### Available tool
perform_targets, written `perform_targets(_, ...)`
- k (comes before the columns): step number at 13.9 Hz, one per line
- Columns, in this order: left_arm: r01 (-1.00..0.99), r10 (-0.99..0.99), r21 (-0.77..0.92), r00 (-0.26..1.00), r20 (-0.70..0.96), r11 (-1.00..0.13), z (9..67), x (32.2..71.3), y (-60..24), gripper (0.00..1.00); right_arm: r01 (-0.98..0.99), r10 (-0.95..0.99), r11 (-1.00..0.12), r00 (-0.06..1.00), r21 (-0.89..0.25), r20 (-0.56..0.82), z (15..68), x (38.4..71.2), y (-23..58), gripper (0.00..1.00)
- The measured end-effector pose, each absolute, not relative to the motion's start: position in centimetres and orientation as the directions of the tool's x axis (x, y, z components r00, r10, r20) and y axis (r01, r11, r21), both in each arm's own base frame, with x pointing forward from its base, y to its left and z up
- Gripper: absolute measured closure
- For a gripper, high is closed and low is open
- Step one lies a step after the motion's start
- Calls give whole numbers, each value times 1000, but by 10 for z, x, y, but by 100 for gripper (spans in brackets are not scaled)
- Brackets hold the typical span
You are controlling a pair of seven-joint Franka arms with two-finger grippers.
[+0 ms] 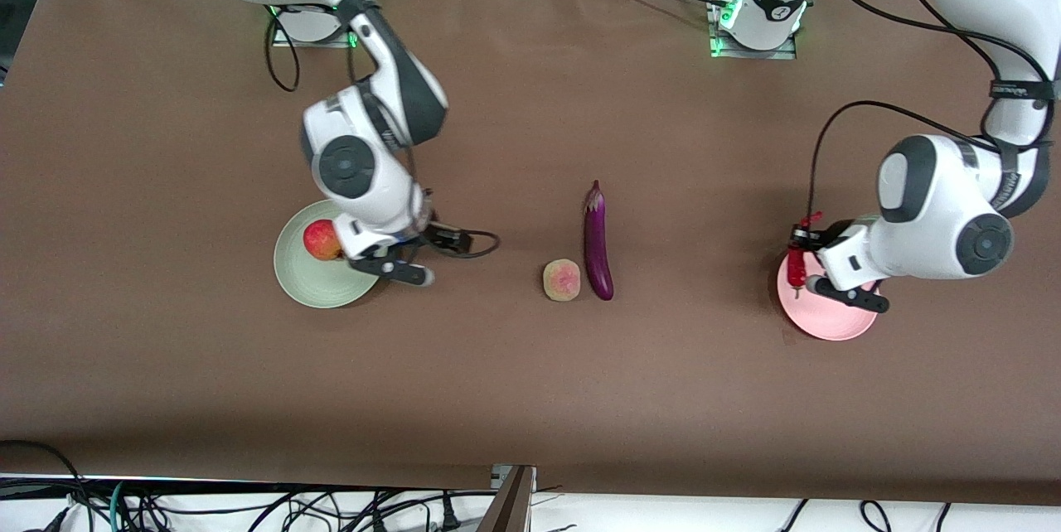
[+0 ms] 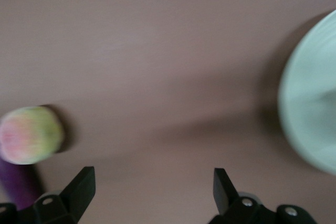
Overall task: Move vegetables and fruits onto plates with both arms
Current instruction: 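Move the right gripper to the peach while the left gripper lowers the chili, then grasp the peach with the right gripper while the left gripper releases the chili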
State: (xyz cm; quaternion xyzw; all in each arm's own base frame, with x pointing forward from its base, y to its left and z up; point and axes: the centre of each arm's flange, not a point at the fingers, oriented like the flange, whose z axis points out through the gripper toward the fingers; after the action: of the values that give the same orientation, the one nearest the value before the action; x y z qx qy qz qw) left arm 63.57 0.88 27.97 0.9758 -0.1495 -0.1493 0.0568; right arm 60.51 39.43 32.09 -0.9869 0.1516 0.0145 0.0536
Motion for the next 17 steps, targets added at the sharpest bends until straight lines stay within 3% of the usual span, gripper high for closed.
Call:
perform_targets(5,-376,-367,27,884,-290,-926,240,662,36,78,-421,-439,-868,899,-263,10,302,584,512,0)
perform_targets(9,-398,-385,1,887,-254,-918,246,675,33,44,-408,-462,-831,885,-378,61,270,587,534,0)
perform_targets(13,-406,-395,12,880,-263,-914,245,674,26,4,-312,-385,-888,906,-339,177,231,587,537,0)
perform_targets(17,-413,-403,20,875,-267,-910,245,673,20,0,-281,-359,-900,911,-334,201,218,584,545,0)
